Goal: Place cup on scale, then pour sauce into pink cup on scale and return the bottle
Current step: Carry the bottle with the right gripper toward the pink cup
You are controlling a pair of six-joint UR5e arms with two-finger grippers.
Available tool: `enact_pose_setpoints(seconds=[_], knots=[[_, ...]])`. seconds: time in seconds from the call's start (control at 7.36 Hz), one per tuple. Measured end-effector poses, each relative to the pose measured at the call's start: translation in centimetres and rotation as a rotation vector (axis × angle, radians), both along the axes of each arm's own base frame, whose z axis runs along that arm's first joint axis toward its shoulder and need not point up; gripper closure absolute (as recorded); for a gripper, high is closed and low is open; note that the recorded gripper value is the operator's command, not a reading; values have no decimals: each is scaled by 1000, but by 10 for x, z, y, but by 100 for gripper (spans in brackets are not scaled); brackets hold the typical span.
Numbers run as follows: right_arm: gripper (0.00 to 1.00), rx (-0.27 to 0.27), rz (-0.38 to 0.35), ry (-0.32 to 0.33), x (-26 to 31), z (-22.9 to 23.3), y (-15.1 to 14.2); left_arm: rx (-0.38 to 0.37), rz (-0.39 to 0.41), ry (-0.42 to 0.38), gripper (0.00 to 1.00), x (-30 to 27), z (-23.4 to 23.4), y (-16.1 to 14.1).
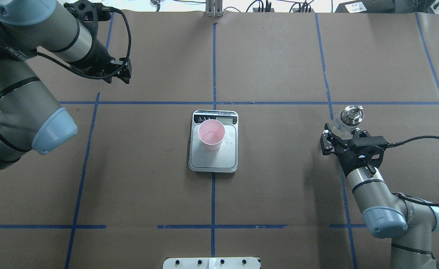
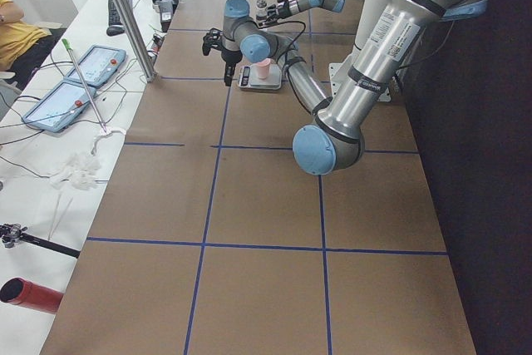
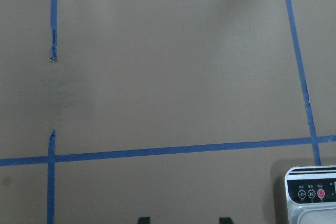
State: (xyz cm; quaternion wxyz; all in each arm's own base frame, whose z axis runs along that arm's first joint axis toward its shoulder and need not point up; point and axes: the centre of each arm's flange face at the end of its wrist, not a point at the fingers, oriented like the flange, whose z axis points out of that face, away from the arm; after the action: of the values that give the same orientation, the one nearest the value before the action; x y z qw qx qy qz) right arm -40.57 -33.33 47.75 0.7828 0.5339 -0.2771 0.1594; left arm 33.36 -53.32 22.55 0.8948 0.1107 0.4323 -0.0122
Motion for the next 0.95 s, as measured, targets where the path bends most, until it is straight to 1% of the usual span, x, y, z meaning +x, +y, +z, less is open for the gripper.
enact_pose_setpoints(seconds=[0.27, 0.41, 0.68, 0.81, 0.95], knots=[[100, 2, -1, 69, -8, -20, -7, 15, -5, 7, 47, -9, -4, 2], [100, 0, -5, 80, -16, -37, -8, 28, -5, 0, 47, -17, 0, 0], [100, 3, -15, 65, -26, -66, -8, 85, 9, -45, 47, -54, 25, -8], [100, -1, -32, 64, -35, -76, -6, 121, 22, -78, 47, -78, 42, -14], [100, -19, -65, 59, -53, -94, -5, 154, 37, -114, 47, -103, 61, -20]])
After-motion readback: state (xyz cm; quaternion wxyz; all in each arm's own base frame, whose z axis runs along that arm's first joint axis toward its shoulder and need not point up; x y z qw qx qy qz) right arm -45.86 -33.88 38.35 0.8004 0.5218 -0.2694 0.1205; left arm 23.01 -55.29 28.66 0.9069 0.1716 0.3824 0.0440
